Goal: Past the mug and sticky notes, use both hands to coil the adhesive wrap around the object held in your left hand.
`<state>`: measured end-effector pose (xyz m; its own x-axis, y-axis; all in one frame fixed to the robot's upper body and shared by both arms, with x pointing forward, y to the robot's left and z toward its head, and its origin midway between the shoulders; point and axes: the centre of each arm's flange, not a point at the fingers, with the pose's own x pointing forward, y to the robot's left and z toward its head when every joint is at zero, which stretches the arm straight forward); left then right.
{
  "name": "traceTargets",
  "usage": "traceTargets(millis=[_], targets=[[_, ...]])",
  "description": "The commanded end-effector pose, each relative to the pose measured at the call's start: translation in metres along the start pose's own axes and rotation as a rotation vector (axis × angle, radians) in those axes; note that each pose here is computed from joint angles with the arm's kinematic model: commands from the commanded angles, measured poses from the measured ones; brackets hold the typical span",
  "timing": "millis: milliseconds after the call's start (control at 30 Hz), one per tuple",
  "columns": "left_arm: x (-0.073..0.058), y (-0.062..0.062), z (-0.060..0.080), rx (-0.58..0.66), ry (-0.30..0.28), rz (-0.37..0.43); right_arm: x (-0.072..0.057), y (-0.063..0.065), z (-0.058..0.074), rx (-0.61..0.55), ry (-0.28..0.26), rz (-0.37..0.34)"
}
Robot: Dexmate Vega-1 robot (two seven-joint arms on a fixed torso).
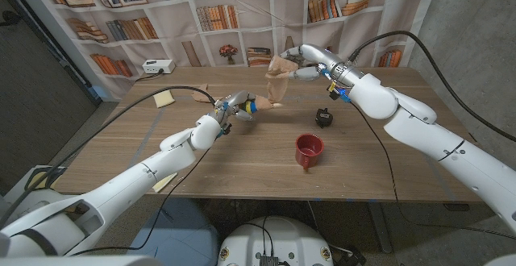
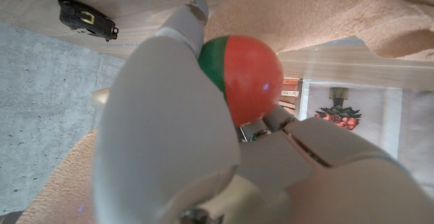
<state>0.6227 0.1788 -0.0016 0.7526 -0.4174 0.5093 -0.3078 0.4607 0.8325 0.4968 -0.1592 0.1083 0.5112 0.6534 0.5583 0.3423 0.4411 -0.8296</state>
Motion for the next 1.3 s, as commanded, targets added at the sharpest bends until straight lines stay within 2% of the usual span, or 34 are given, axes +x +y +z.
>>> traceTargets(millis=[33,200,367,767,967,1300], targets=[[0.001,0.016,-0.01,0.018,0.041,0.069,-0.003,0.006,0.011,0.019,-0.032,0.025],[0.0,0.027,-0.014,-0.001,0.054,0.11,-0.002,0.011,0.016,0.026,-0.033,0.039],[-0.006,0.041,-0.017,-0.033,0.08,0.208,-0.002,0.018,0.022,0.036,-0.025,0.054],[-0.012,0.064,-0.033,-0.043,0.064,0.249,-0.002,0.046,0.036,0.058,0.023,0.071],[-0.018,0.072,-0.034,-0.043,0.057,0.255,-0.002,0.051,0.037,0.063,0.039,0.069],[-0.025,0.082,-0.035,-0.036,0.055,0.285,-0.006,0.063,0.03,0.071,0.071,0.084]])
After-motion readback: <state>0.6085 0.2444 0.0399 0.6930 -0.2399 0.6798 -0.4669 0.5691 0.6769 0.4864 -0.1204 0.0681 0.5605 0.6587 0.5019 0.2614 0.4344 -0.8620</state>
